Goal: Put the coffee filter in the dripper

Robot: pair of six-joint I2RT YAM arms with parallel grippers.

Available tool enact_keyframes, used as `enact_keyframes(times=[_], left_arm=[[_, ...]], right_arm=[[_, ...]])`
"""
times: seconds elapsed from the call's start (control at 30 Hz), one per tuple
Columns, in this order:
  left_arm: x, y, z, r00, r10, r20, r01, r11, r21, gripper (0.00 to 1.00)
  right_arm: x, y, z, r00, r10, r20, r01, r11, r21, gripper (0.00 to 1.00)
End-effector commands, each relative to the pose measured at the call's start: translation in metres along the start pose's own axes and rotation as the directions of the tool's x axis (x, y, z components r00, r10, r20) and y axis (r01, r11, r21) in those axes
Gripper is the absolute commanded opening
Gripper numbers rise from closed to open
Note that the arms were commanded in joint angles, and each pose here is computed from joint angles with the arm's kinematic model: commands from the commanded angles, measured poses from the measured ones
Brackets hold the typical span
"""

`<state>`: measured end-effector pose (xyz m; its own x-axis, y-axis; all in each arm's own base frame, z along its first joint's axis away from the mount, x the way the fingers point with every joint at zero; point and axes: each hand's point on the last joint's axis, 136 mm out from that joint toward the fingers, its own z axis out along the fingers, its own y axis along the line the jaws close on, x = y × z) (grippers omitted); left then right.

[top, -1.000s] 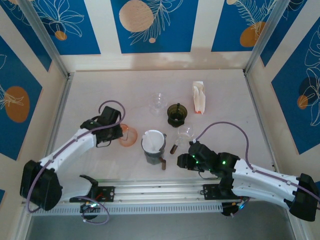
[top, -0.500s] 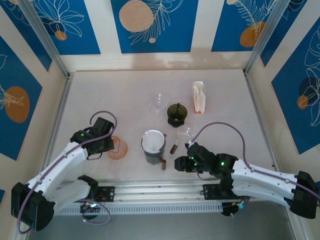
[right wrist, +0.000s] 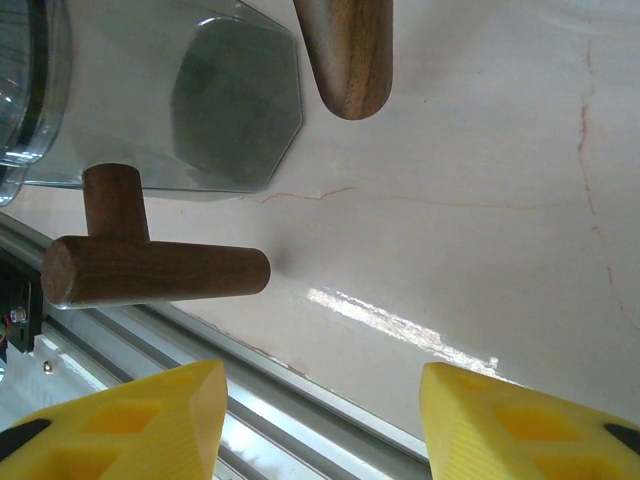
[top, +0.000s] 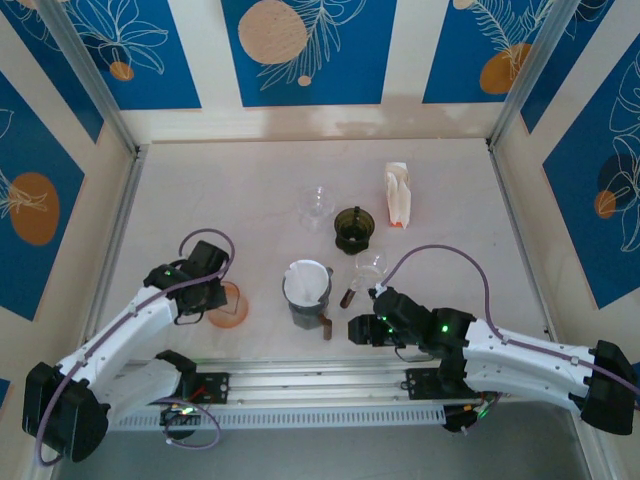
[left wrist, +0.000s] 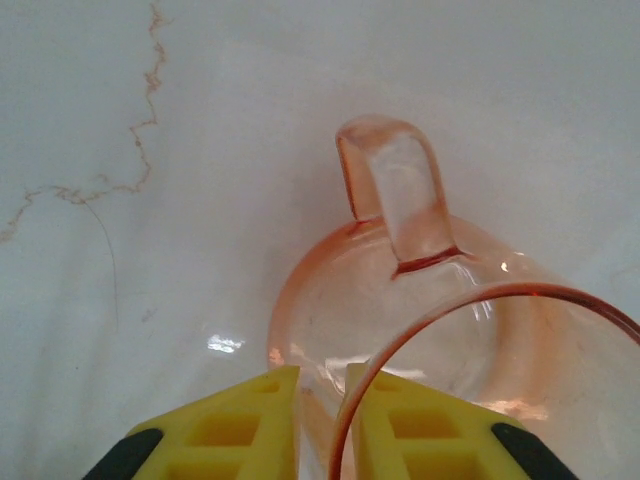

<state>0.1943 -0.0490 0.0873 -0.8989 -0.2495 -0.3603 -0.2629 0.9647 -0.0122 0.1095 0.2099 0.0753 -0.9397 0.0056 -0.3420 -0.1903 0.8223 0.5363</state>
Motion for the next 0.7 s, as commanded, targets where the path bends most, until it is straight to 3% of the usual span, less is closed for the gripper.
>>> enact_keyframes(times=[0.0, 0.23, 0.43, 0.67], left_arm=[[-0.003, 0.003, 0.001, 1.000, -0.024, 0.014, 0.024, 1.000, -0.012, 0.22], [-0.004, 0.000, -0.001, 0.999, -0.039, 0.013, 0.039, 0.999, 0.005, 0.29], [-0.013, -0.004, -0.017, 0.996, -0.063, 0.055, 0.060, 0.997, 0.058, 0.58], [-0.025, -0.013, -0.041, 0.989, -0.100, 0.111, 0.083, 0.985, 0.150, 0.81]], right_arm=[[-0.001, 0.002, -0.002, 1.000, -0.018, 0.017, 0.018, 1.000, -0.010, 0.55], [0.001, 0.017, 0.003, 0.996, -0.089, 0.018, 0.090, 0.993, -0.075, 0.58], [0.006, 0.037, 0.005, 0.975, -0.214, 0.059, 0.220, 0.965, -0.142, 0.62], [0.010, 0.040, 0.020, 0.951, -0.298, 0.084, 0.307, 0.942, -0.133, 0.62]])
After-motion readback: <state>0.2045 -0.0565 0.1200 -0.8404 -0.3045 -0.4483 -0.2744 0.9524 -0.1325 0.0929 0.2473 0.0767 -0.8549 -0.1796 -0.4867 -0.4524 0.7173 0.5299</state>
